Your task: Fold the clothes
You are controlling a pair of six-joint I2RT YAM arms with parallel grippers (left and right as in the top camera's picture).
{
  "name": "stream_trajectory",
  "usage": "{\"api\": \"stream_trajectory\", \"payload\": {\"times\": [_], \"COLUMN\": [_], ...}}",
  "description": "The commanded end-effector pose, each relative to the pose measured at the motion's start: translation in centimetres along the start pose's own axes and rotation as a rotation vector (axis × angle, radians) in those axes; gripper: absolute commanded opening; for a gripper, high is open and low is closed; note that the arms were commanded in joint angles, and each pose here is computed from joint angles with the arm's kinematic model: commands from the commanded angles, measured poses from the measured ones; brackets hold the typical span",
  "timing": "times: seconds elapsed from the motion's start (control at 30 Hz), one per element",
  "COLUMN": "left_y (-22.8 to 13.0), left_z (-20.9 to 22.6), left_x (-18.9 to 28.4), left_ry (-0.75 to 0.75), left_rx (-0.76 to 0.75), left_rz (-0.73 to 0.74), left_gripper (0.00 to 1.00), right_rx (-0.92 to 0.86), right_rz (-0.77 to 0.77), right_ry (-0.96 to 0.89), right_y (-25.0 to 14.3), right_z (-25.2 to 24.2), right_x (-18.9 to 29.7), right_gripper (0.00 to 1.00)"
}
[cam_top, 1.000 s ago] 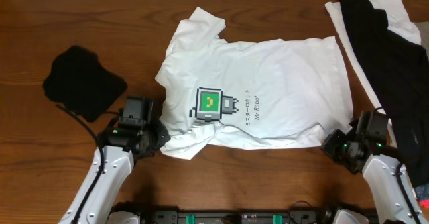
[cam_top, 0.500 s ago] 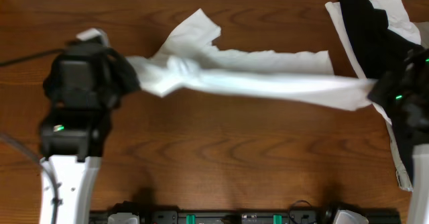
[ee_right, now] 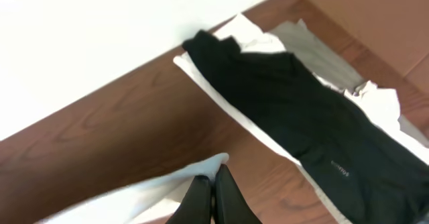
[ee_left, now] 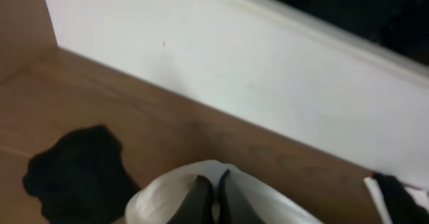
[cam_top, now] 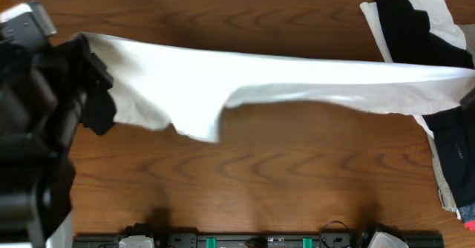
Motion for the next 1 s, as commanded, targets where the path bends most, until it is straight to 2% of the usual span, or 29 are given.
{"api": "stream_trajectory", "payload": {"times": [0.0,0.17,0.3,0.47,0.57,0.63,0.7,0.8,0.97], "left_y": [2.3,2.7,1.9,-0.5,-2.4,-3.0,-2.9,-0.8,7.0], "left_z": [-0.1,-0.9,-1.2,-1.8,-1.6,-2.4,-4.2,-5.3,-6.3], "left_x": [2.9,3.2,0.1,-7.2,-13.2,-17.4,-21.3,-24.0,-21.2], "left_ry": [-0.006,-0.050,-0.062,-0.085,-0.065,-0.116,-0.249,-0.312,-0.348], "left_rx": [-0.009,-0.010,-0.011,-0.008,-0.006,-0.019,-0.067,-0.107,-0.155], "left_rz": [-0.082,-0.089,-0.010,0.165,0.255,0.271,0.231,0.109,-0.158], "left_gripper": [0.06,0.06,0.06,0.06,0.06,0.06,0.06,0.06,0.06], "right_rx": [0.027,0.026,0.024,0.052,0.075,0.092,0.108,0.116,0.095], "right_rz": [-0.079,-0.068,0.057,0.240,0.328,0.356,0.346,0.257,0.030], "right_ry": [-0.028,-0.029,-0.036,-0.023,-0.028,0.004,0.091,0.151,0.152], "right_y": [1.6,2.4,1.9,0.7,-0.2,-0.6,-0.6,0.9,7.2], "right_z": [-0.2,0.0,-0.1,0.0,0.2,1.3,3.4,6.3,8.5], "right_x": [2.0,1.0,-3.1,-10.0,-14.8,-18.6,-21.8,-23.7,-20.1], "right_gripper": [0.01,0.01,0.01,0.01,0.01,0.01,0.01,0.01,0.01]}}
Point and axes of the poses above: each gripper's point midway between its finger pads, its own x axis back along the fingers, its own z axis along the line the jaws close on, y = z × x, the point moved 3 cm from there along x, back along the fingers, and after that the axes turned 5 degrees about -x, right-handed, at the moved point
